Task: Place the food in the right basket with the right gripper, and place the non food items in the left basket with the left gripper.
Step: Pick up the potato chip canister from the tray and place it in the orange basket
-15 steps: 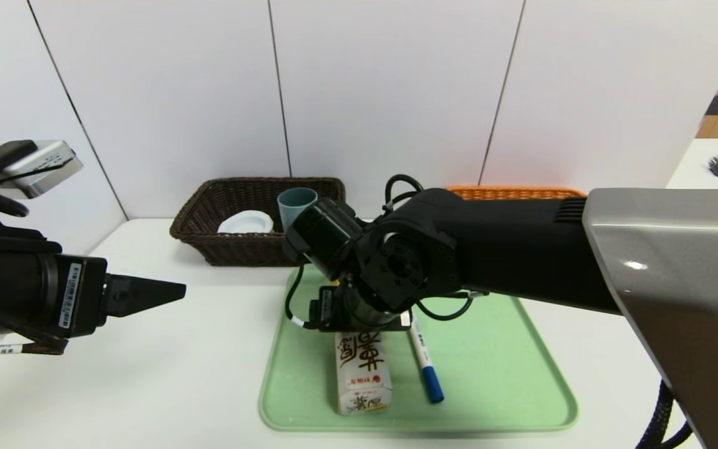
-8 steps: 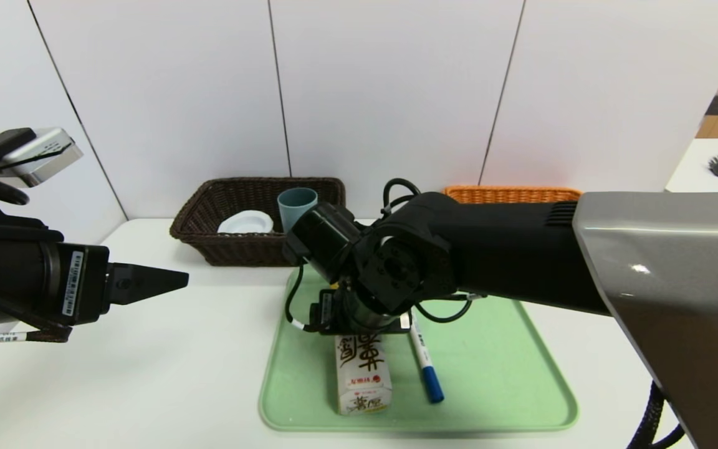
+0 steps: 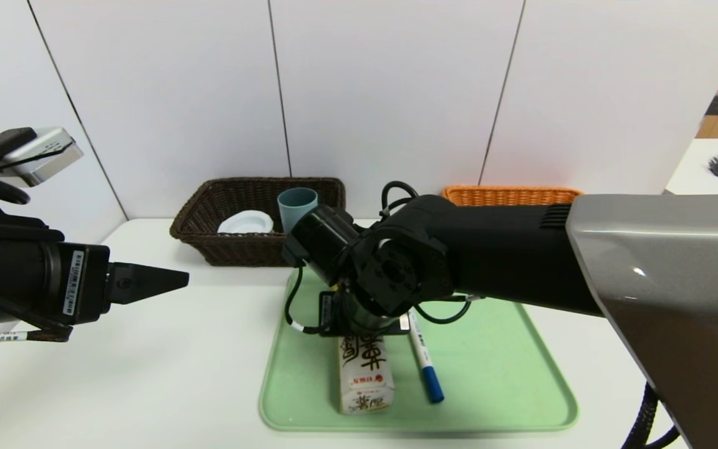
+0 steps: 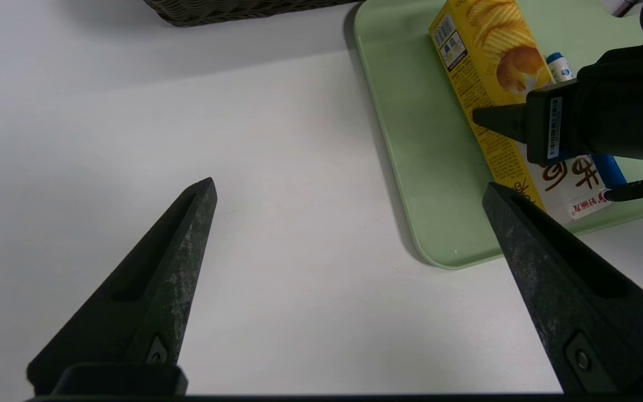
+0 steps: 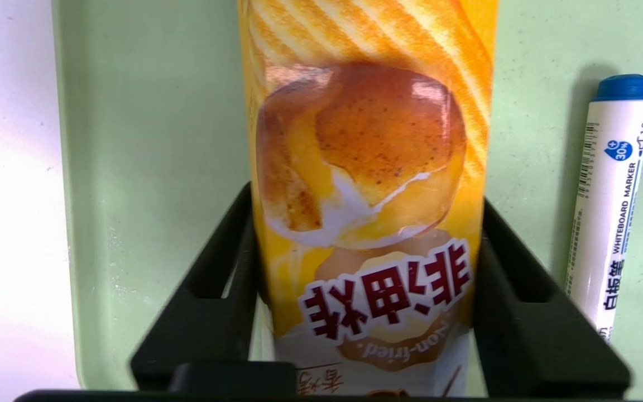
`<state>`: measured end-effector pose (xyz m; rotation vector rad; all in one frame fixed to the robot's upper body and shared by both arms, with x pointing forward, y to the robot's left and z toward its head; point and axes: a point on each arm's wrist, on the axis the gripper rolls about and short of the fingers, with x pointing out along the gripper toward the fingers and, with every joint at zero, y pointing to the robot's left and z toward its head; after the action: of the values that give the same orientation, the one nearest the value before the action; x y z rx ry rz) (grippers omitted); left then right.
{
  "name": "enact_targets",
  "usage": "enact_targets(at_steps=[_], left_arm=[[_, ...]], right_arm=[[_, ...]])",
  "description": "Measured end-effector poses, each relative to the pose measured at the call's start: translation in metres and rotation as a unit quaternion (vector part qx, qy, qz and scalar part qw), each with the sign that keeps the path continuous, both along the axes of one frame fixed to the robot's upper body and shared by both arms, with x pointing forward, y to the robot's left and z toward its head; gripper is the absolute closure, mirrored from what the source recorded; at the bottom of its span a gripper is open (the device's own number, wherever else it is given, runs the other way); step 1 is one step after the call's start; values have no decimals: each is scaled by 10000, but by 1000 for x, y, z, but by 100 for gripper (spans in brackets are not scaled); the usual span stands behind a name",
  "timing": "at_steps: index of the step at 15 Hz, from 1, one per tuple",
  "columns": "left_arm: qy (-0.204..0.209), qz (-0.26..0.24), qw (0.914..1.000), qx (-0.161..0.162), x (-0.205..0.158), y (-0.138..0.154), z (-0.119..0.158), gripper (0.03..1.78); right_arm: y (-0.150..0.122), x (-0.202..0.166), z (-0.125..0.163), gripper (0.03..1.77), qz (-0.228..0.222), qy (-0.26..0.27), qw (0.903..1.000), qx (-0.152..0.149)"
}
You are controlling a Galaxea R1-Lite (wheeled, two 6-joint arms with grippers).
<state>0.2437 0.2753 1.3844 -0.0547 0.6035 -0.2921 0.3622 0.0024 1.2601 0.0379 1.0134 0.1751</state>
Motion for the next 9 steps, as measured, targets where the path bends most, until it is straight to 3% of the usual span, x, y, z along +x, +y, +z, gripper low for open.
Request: enact_targets(at_steps=[3,9], left_arm=[[-10,6,10000,-7,-1,0,0,12],[-49,10,10000,-22,-1,1,2,12]], right_arm=[[0,0,0,99,3,-3,10000,6],[-6,-1,6,99,17,2,10000,-90]])
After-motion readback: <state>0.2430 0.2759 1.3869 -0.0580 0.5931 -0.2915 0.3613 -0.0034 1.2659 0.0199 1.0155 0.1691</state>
